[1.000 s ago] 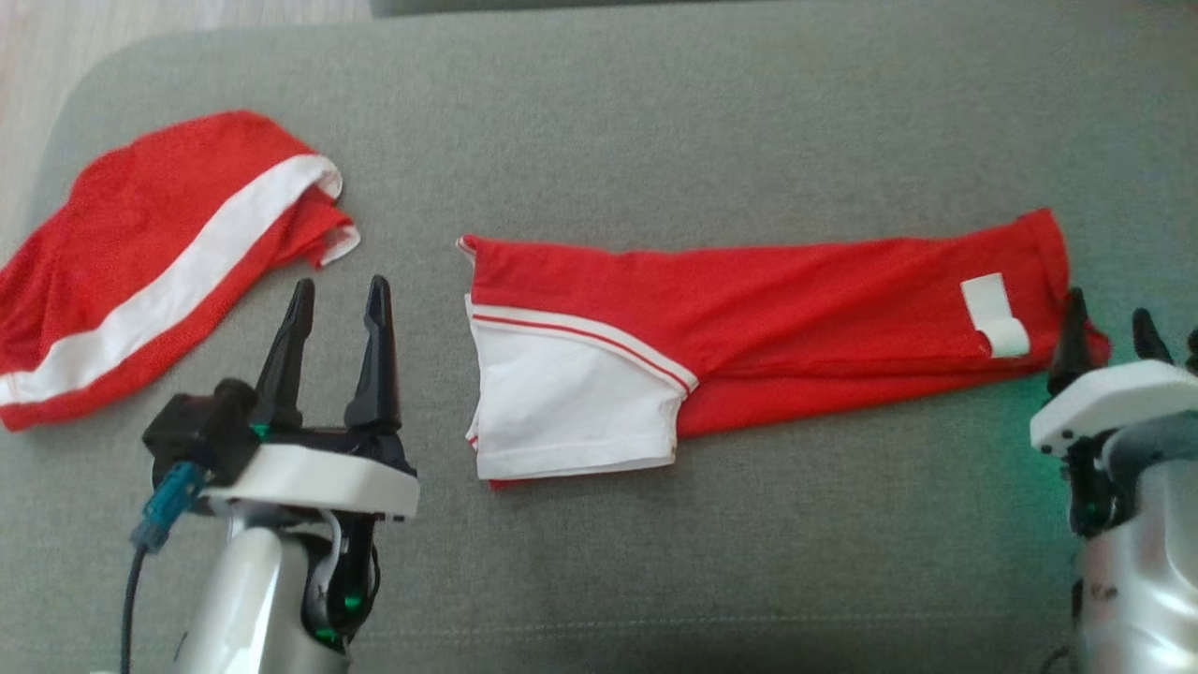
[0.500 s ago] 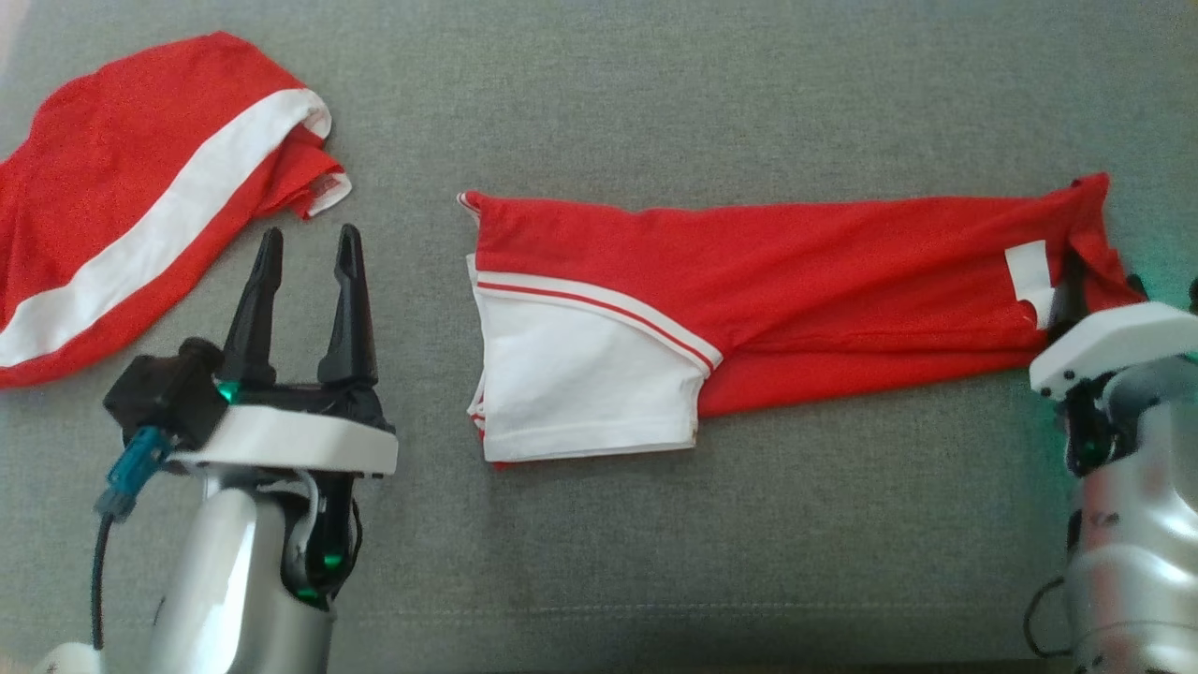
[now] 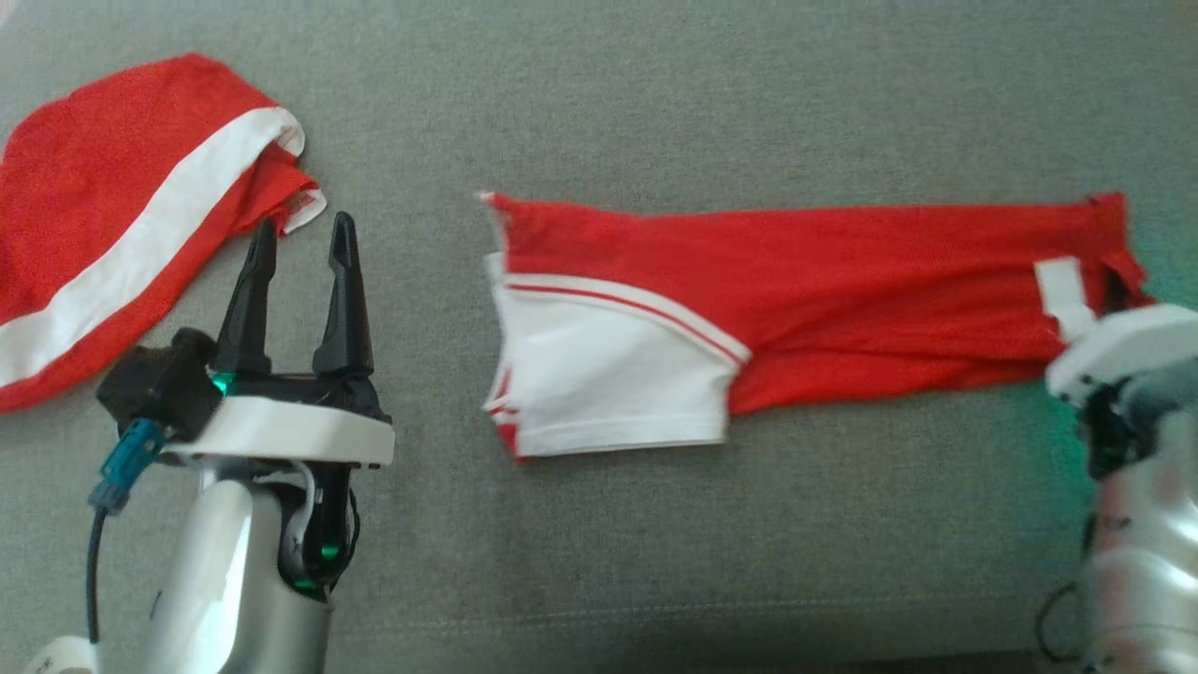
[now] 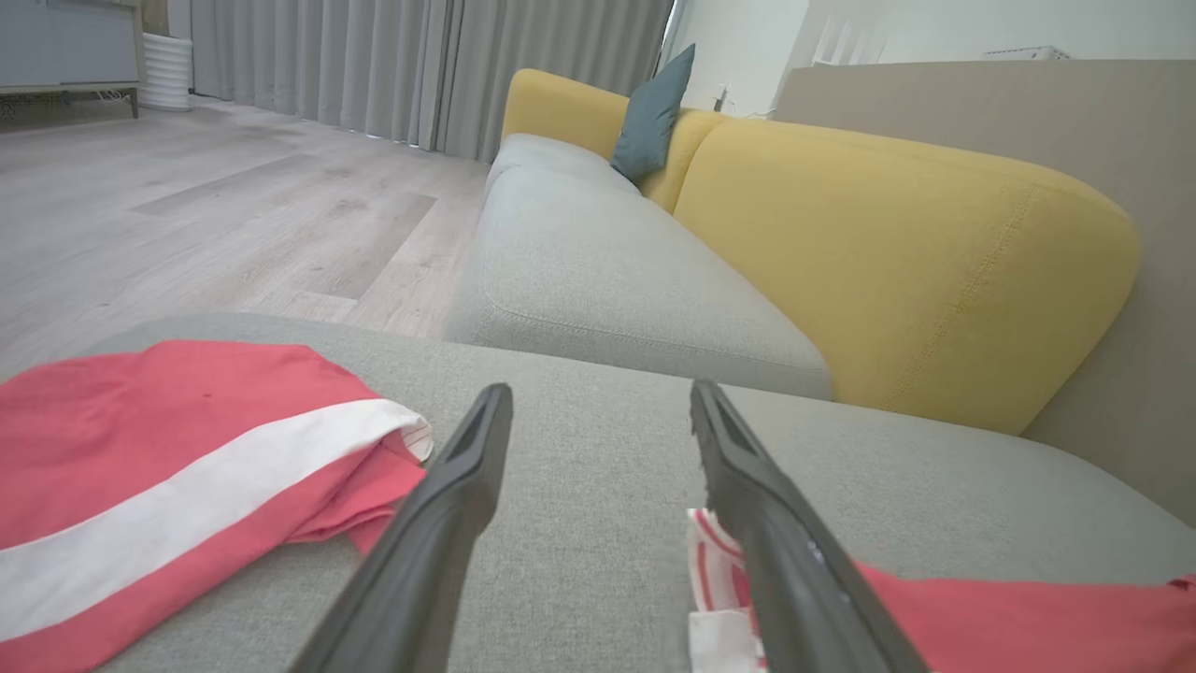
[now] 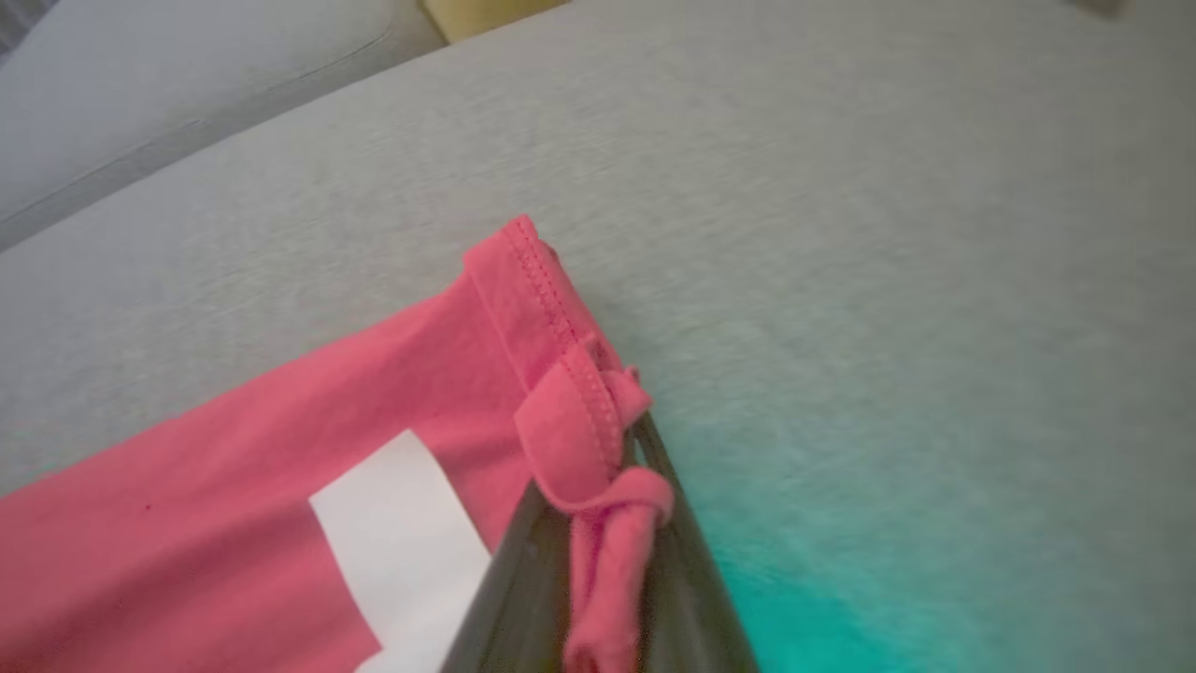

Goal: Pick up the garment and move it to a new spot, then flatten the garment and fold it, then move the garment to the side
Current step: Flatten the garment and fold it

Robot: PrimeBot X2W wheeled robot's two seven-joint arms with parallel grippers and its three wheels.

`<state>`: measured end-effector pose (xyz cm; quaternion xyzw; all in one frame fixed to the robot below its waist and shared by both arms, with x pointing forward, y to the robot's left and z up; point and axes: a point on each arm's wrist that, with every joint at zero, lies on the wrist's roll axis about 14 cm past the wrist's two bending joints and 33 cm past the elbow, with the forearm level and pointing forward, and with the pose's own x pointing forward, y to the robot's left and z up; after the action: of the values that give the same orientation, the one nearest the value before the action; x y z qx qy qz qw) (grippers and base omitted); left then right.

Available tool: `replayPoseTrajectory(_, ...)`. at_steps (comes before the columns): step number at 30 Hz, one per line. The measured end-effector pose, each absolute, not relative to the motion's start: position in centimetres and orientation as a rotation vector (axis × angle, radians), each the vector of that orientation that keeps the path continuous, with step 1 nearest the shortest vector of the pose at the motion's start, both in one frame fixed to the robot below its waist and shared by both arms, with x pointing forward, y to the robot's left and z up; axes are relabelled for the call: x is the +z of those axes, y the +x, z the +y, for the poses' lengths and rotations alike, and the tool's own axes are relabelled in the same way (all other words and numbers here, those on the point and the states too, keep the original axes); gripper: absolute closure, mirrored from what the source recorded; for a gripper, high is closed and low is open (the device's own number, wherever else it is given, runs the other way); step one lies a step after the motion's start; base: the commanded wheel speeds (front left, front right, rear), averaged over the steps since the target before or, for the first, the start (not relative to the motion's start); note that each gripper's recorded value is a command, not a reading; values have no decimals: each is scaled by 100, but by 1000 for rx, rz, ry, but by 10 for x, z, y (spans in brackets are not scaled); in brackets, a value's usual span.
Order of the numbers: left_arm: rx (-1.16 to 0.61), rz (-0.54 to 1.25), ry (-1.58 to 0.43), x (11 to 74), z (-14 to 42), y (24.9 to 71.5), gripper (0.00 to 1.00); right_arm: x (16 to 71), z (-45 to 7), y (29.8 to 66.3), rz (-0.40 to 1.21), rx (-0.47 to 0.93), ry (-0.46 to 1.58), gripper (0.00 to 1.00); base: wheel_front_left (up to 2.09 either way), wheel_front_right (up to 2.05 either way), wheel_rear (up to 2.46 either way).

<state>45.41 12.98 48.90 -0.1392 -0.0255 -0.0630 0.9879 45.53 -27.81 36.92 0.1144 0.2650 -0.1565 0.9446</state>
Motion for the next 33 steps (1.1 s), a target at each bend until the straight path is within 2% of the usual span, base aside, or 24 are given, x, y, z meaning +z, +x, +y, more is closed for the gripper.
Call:
replayPoseTrajectory(8, -142, -85, -282, 504, 126, 451, 0, 403, -369, 409, 511, -573, 81, 100, 0, 0, 0)
replayPoseTrajectory(12, -143, -96, -283, 509, 126, 447, 0, 419, -371, 415, 471, -577, 73, 100, 0, 0, 0)
replayPoseTrajectory(24, -120, -117, -290, 523, 133, 418, 0, 458, -304, 449, 348, -347, 165, 100, 0, 0, 0)
replayPoseTrajectory(29, -102, -141, -298, 532, 138, 400, 0, 488, -253, 463, 273, -182, 241, 100, 0, 0, 0)
replayPoseTrajectory(33, -82, -144, -296, 533, 144, 391, 0, 490, -211, 463, 276, -59, 297, 100, 0, 0, 0)
